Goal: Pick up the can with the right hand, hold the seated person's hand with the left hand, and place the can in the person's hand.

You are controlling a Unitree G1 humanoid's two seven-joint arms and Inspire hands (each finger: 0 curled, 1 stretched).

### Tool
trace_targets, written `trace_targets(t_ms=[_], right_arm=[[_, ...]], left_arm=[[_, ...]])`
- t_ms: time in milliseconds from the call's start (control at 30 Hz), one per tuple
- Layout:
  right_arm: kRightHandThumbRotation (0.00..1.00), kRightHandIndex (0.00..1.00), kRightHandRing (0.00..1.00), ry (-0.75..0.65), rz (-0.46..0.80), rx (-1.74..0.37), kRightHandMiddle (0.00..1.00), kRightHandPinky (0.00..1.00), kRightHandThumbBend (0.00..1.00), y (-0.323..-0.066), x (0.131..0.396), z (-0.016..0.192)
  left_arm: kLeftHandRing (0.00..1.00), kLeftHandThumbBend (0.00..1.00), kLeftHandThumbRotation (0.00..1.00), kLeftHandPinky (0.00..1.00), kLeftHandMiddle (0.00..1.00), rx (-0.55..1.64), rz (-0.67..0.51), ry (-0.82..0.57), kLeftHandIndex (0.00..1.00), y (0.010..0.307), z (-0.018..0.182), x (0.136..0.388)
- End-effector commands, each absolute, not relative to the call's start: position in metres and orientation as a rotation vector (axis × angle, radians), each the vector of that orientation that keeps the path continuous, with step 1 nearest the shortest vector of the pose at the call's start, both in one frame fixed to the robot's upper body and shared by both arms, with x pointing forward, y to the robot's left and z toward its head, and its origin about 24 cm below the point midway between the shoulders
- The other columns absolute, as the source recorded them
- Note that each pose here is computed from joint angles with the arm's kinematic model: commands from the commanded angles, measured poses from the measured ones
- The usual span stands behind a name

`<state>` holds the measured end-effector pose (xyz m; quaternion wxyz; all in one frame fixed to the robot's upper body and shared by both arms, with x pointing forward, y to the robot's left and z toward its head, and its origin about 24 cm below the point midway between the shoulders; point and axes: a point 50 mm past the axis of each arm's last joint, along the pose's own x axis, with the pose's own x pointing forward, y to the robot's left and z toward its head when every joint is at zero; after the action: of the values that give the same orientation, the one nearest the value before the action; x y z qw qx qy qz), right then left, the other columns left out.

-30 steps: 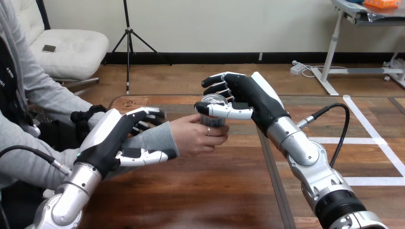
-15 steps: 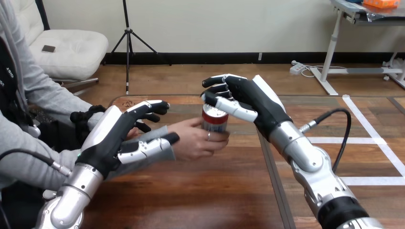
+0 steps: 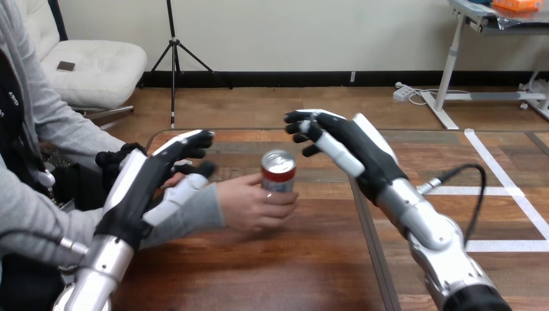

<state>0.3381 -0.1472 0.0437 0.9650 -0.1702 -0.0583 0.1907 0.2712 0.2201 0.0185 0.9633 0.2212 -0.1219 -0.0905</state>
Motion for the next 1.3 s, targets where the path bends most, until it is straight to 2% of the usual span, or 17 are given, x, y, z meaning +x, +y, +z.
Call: trace_targets(t_ms=[0, 233, 367, 567, 733, 900, 1267], right_arm=[[1.00, 0.87, 0.87, -0.225, 0.344, -0.309, 0.87, 0.80, 1.00, -0.160, 0.336, 0.059], [1.00, 0.93, 0.94, -0.232, 0.336, -0.248, 0.94, 0.92, 1.00, -0.168, 0.324, 0.050], [1.00, 0.95, 0.97, -0.226, 0.314, -0.203, 0.96, 0.95, 1.00, -0.172, 0.316, 0.043], [1.00, 0.96, 0.98, -0.209, 0.295, -0.143, 0.97, 0.96, 1.00, -0.178, 0.303, 0.031], [1.00, 0.96, 0.98, -0.188, 0.288, -0.121, 0.98, 0.95, 1.00, -0.182, 0.294, 0.021], [1.00, 0.96, 0.97, -0.168, 0.267, -0.108, 0.97, 0.96, 1.00, -0.185, 0.286, 0.013], [1.00, 0.97, 0.97, -0.140, 0.242, -0.044, 0.98, 0.99, 1.00, -0.189, 0.269, 0.000]], left_arm=[[0.84, 0.65, 0.91, 0.73, 0.87, 0.334, -0.115, -0.272, 0.85, 0.224, 0.017, 0.263], [0.87, 0.57, 0.88, 0.76, 0.90, 0.230, -0.064, -0.262, 0.87, 0.224, 0.008, 0.250], [0.89, 0.57, 0.89, 0.81, 0.91, 0.159, -0.029, -0.253, 0.89, 0.223, 0.003, 0.242], [0.93, 0.59, 0.91, 0.92, 0.93, 0.091, 0.012, -0.242, 0.90, 0.221, -0.004, 0.233], [0.96, 0.62, 0.95, 0.97, 0.95, 0.055, 0.003, -0.237, 0.92, 0.221, -0.006, 0.228], [0.98, 0.66, 0.95, 0.99, 0.97, -0.010, 0.004, -0.243, 0.95, 0.219, -0.008, 0.224], [0.97, 0.61, 0.93, 1.00, 0.96, -0.066, -0.002, -0.258, 0.95, 0.210, -0.014, 0.209]])
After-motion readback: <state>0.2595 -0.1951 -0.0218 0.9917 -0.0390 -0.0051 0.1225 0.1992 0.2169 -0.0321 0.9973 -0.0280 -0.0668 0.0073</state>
